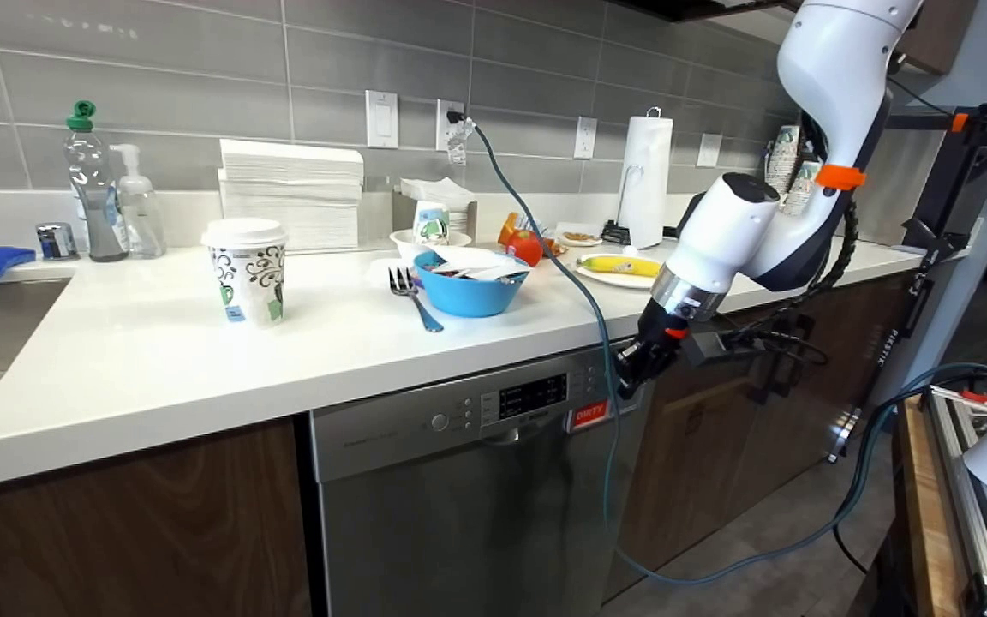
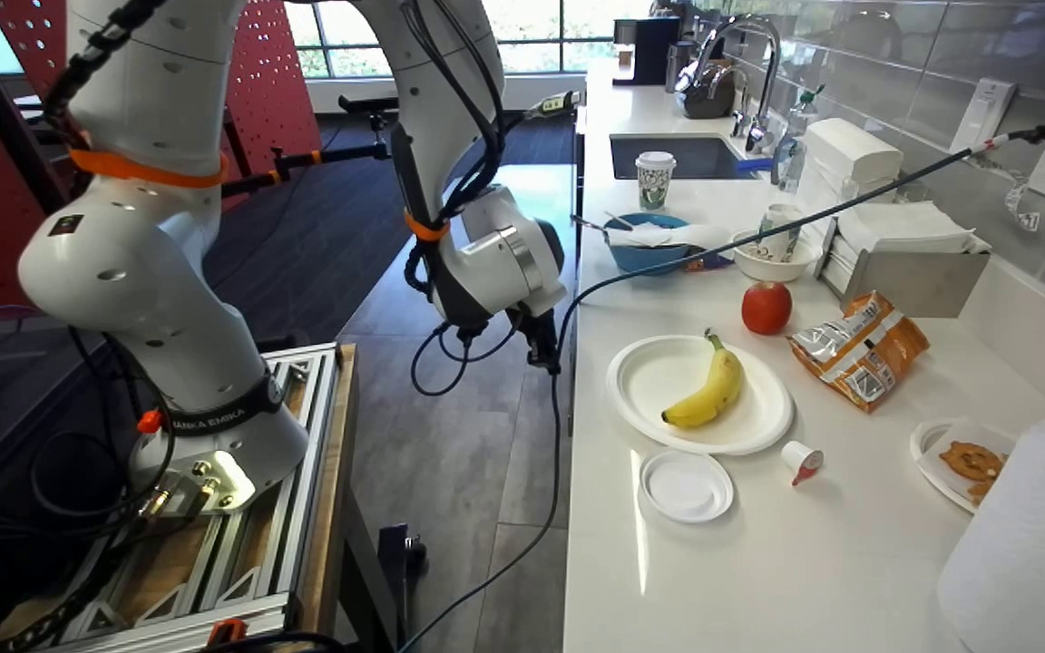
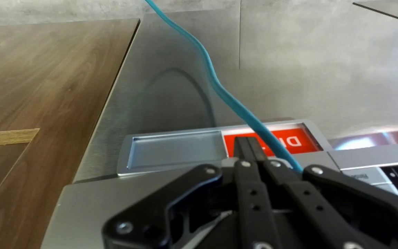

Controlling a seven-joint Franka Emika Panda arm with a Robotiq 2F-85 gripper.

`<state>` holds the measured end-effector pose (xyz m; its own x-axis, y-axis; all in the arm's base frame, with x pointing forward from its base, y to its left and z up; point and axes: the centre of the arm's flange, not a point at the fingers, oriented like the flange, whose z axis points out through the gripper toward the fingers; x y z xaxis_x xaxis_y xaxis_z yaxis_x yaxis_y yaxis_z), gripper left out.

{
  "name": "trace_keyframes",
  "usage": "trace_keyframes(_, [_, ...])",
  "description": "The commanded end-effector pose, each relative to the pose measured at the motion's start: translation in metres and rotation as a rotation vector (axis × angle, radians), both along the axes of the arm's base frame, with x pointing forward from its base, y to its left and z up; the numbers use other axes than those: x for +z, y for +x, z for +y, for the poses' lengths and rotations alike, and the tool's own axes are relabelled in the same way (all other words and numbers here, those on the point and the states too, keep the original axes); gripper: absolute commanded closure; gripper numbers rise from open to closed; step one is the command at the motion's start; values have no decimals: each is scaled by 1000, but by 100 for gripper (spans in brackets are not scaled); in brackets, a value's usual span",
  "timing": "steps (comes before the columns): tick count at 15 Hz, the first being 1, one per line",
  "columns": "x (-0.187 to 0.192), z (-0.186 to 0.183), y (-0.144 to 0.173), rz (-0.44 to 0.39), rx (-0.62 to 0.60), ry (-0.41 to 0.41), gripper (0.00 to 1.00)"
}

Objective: Press a button on the dishwasher.

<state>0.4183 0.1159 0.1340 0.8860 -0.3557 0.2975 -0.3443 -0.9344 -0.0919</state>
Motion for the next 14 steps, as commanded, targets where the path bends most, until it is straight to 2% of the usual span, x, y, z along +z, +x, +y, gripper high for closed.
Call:
trace_keyframes(1, [20,-6,-16,-50,-26,45,100])
trace_keyframes(7, [33,-4,-9,-108,-4,62,100])
trace_keyframes(14, [19,-1,-11,-53,3,59,100])
